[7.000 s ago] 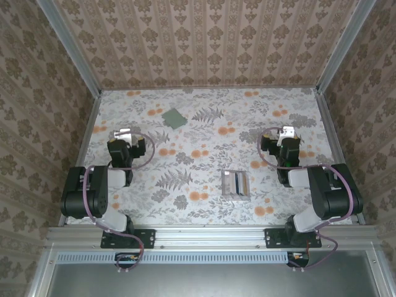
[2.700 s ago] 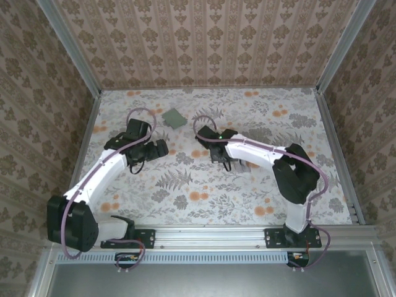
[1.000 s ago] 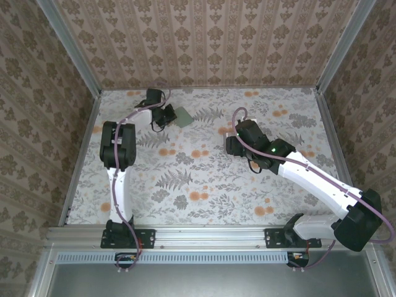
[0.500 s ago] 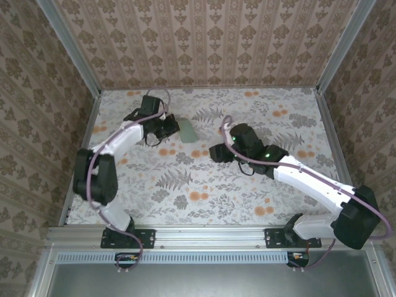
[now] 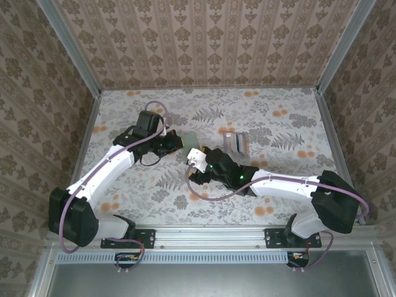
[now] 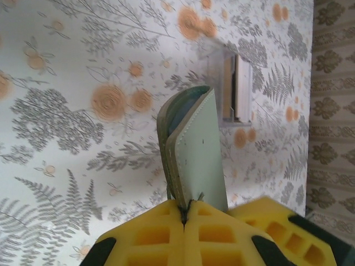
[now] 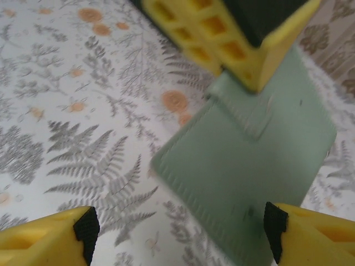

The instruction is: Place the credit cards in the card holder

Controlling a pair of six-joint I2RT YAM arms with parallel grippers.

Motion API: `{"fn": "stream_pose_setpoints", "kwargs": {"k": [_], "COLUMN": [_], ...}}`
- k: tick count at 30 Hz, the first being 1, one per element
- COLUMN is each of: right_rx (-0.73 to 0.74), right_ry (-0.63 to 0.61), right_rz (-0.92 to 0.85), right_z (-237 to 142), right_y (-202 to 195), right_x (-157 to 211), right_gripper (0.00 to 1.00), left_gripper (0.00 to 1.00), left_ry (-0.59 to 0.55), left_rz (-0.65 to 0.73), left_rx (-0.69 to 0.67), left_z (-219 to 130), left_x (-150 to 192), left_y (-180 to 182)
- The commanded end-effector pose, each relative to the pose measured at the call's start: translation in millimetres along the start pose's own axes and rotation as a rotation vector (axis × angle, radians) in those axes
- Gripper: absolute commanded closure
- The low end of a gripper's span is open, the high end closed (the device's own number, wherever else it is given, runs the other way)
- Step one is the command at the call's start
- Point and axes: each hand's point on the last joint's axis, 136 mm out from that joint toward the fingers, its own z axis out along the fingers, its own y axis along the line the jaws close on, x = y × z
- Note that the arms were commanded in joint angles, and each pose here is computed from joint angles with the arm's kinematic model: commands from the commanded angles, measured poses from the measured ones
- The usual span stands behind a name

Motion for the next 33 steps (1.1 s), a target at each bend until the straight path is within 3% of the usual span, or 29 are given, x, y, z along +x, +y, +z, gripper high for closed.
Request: {"fn": "stream_pose_setpoints", "kwargs": {"k": [1, 3, 4, 8, 10, 12, 16, 18, 22, 26, 30, 33], "right_rx": [0.114, 0.166, 0.193, 0.194, 0.149, 0.100, 0.023, -0.025, -0.106, -0.160, -0.257, -0.330], "right_ry": [-0.094, -0.110, -0.104, -0.123, -0.129, -0.131, -0.180, -0.196, -0.381, -0.534, -0.650, -0.777], "right_rz": [-0.067, -0.097, -0.110, -0.144, -0.127, -0.062, 0.171, 0.340, 0.633, 0.877, 1.048, 1.085], "right_z": [12, 17, 18, 15, 12, 8, -1, -16, -54, -78, -94, -113], "right_y": [-16, -22, -26, -28, -22, -16, -10, -13, -24, -51, -74, -80], "right_x": [-17, -16, -16, -18, -18, -17, -18, -33, -70, -89, -108, -127], "right_gripper": [0.20, 0.22, 0.28, 0.64, 0.77, 0.84, 0.89, 0.89, 0.89, 0.89, 0.90, 0.90], "left_gripper": [1.00, 1.00, 1.00, 0.99, 0.84, 0.67, 0.31, 0.23, 0.14, 0.14, 0.14, 0.16], "left_ry": [0.035, 0.041, 0.046, 0.054, 0.041, 0.016, -0.117, -0.145, -0.273, -0.449, -0.588, -0.619], "left_rz": [-0.022, -0.024, -0.034, -0.024, -0.025, -0.024, -0.013, -0.017, 0.062, 0.210, 0.359, 0.411], "left_rx": [0.039, 0.035, 0.025, 0.019, 0.005, 0.001, 0.006, 0.043, 0.138, 0.185, 0.335, 0.437], "left_z": [-3, -2, -3, -5, -7, -12, -27, -36, -59, -89, -112, -120], "left_x": [12, 15, 16, 21, 19, 15, -1, -3, -14, -24, -21, -15], "left_y": [-11, -10, -8, -6, -2, -2, 2, 2, -5, -20, -44, -58]}}
